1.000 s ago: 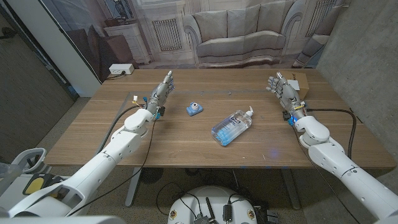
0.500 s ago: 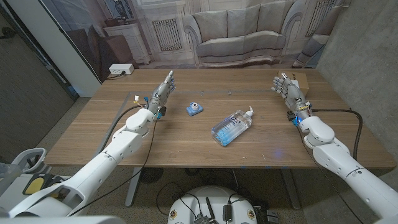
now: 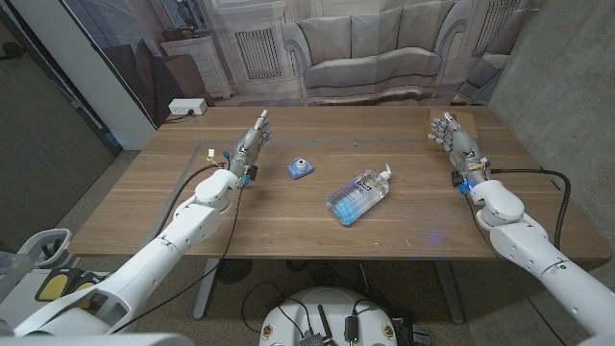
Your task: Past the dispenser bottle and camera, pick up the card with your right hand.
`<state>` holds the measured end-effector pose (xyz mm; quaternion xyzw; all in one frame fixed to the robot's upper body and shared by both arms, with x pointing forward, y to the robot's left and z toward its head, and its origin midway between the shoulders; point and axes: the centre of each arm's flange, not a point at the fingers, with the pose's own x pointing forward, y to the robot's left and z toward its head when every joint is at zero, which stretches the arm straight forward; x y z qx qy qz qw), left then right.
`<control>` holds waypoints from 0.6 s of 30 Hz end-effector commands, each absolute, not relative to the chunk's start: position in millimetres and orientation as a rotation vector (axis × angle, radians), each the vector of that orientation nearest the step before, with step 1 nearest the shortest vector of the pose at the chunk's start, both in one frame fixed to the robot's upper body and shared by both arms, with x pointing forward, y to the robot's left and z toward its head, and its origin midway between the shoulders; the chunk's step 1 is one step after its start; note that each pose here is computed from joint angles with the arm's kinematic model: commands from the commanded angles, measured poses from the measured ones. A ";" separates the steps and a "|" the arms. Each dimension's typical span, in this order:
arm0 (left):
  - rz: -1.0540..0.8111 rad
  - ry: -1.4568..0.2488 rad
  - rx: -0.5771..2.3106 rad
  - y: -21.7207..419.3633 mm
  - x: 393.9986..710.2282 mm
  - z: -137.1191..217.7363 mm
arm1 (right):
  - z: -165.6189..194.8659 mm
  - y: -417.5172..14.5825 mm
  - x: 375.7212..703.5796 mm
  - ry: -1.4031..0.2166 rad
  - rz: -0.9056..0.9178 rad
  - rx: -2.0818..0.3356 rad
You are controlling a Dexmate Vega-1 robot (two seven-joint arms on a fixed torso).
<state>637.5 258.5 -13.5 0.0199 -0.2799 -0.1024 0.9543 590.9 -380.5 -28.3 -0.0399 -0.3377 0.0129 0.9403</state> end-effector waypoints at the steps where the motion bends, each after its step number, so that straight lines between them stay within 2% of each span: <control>1: -0.213 -0.577 0.033 257.4 635.6 -16.0 | -27.4 -392.7 584.1 -0.708 -0.024 -0.090; 18: -0.212 -0.578 0.019 259.9 636.5 -22.9 | -25.2 -404.5 573.3 -0.716 -0.142 -0.172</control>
